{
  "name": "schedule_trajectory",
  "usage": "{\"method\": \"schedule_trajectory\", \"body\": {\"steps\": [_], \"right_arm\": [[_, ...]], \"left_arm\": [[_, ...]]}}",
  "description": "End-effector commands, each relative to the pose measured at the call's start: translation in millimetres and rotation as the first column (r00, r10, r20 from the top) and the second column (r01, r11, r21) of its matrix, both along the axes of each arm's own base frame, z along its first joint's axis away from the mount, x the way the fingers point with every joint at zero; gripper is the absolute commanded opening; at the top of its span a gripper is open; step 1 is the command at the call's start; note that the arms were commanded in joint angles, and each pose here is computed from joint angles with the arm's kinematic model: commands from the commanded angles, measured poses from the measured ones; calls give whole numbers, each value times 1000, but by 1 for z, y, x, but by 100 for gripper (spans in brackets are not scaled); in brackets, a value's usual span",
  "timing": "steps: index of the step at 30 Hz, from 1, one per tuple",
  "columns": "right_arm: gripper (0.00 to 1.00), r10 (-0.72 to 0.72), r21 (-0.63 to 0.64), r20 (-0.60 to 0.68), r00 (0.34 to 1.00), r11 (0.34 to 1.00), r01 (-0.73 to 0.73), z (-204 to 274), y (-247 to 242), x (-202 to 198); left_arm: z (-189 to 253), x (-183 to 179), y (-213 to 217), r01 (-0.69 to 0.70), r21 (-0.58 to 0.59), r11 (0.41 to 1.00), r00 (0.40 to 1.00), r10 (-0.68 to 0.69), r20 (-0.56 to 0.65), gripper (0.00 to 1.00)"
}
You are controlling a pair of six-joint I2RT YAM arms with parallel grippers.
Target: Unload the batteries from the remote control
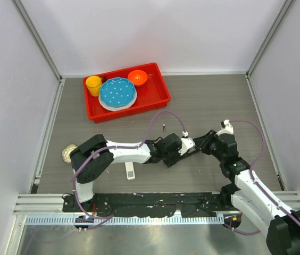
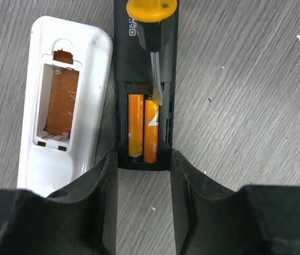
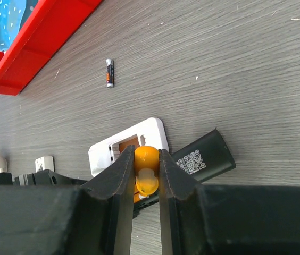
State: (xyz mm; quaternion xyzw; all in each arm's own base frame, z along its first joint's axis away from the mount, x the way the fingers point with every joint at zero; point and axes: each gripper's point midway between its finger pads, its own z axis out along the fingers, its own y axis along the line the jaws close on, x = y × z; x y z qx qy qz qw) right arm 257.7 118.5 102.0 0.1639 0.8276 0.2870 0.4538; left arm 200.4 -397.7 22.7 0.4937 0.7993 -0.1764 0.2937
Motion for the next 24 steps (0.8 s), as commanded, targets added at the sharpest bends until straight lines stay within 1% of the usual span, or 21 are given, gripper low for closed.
{"method": "schedule_trajectory", "body": {"steps": [1,16,19,24], "right_arm": [[1,-14,-30,72,997,999,17,17,-3,15],[1,-30,-71,73,997,997,36,17,-10,13],[1,-10,-61,49,999,998,13,10,-5,12],[1,68,19,18,997,997,-69,7,14,5]], "left_arm": [[-21,-15,11,35,67,997,997,-30,-67,0],[-22,-16,10,43,66,997,996,-37,-78,0],[-22,-16,9,43,66,997,996,-37,-78,0],[-22,-16,10,43,67,997,996,-37,-79,0]]}}
